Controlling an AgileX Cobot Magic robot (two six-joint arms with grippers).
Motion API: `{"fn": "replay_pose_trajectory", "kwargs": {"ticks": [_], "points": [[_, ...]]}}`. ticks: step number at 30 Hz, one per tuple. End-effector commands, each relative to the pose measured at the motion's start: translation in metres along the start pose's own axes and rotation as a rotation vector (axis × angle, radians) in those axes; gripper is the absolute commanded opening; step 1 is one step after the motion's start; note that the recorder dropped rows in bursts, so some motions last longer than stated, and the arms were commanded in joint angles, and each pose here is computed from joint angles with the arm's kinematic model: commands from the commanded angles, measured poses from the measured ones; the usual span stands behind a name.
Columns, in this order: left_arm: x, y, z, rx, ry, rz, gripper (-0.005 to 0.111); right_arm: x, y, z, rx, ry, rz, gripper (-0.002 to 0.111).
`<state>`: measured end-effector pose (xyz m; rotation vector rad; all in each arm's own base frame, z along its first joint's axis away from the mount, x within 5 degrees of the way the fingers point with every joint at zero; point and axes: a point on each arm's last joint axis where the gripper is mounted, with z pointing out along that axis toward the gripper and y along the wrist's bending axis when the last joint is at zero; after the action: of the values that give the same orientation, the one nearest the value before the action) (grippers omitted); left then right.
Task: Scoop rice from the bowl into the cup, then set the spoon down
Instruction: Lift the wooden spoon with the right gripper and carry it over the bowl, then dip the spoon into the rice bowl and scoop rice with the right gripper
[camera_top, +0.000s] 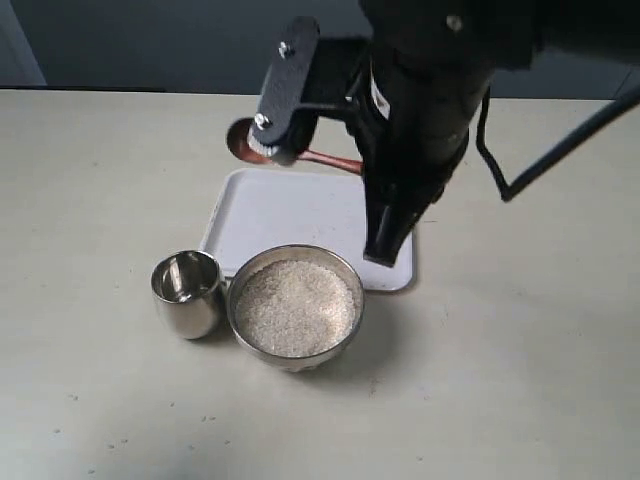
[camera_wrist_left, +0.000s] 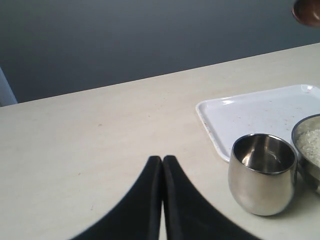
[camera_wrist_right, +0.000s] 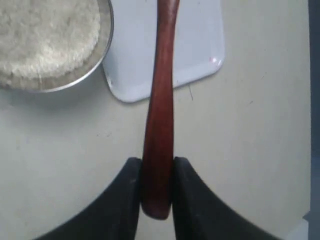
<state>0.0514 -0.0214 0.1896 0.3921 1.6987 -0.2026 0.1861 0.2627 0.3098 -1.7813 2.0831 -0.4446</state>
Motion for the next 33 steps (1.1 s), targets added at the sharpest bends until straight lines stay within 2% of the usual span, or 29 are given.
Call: {"fn": "replay_pose_trajectory", "kwargs": {"ticks": [1,5,11,33], "points": [[-0.002,0.000,-0.001,0.001,-0.019,-0.002,0.001,0.012,0.002,0.014,0.056,0.077,-0.049,-0.001],[-0.002,0.000,-0.001,0.001,-0.019,-0.002,0.001,0.015,-0.002,0.016,0.124,0.098,-0.002,-0.001],[-0.002,0.000,-0.001,0.001,-0.019,-0.002,0.001,0.016,0.010,0.021,0.017,0.096,0.040,-0.001],[-0.002,0.000,-0.001,0.001,-0.019,-0.002,0.001,0.023,0.018,0.034,0.017,0.152,0.006,-0.001]]}}
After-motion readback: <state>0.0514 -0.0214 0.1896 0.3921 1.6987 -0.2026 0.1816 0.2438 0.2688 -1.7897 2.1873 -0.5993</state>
